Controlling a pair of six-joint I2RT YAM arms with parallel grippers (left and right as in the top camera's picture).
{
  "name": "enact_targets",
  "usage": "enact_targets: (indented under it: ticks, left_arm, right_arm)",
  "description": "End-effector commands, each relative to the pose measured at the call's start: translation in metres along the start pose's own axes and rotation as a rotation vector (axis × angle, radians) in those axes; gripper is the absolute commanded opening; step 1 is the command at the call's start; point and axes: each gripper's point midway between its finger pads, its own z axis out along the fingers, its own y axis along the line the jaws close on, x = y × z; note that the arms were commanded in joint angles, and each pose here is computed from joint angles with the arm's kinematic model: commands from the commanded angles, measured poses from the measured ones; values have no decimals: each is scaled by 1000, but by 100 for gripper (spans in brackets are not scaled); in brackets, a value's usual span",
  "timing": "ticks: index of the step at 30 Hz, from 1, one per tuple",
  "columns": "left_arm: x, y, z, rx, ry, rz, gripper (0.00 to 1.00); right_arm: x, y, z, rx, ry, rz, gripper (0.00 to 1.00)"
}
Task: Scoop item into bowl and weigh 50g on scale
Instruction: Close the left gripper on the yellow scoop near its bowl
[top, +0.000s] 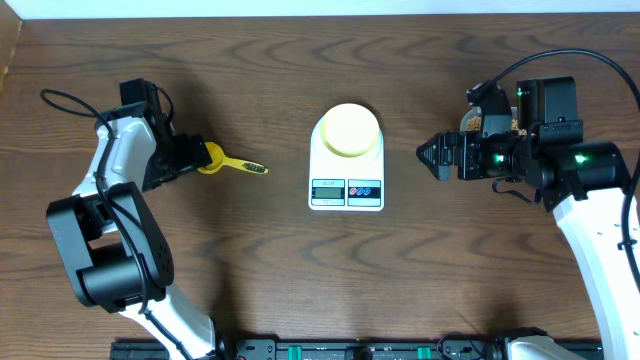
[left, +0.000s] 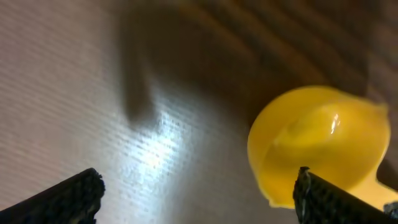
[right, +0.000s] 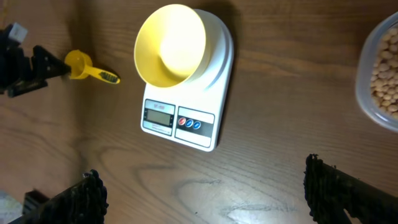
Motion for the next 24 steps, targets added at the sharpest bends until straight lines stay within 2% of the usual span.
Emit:
enact_targets:
  ticks: [1, 8, 13, 24]
  left_arm:
    - [-8, 0, 2, -4, -23, 28, 95]
    - [-22, -3, 8, 4, -72, 30, 89]
    - [-23, -3, 8, 4, -76, 30, 80]
    - [-25, -14, 9, 41, -89, 53, 73]
  right_arm:
    - [-5, 12, -7, -35, -20, -36, 99]
    - [-5, 15, -6, -40, -16, -44, 99]
    - [-5, 15, -6, -36, -17, -43, 99]
    - [-9, 13, -6, -24, -33, -39, 99]
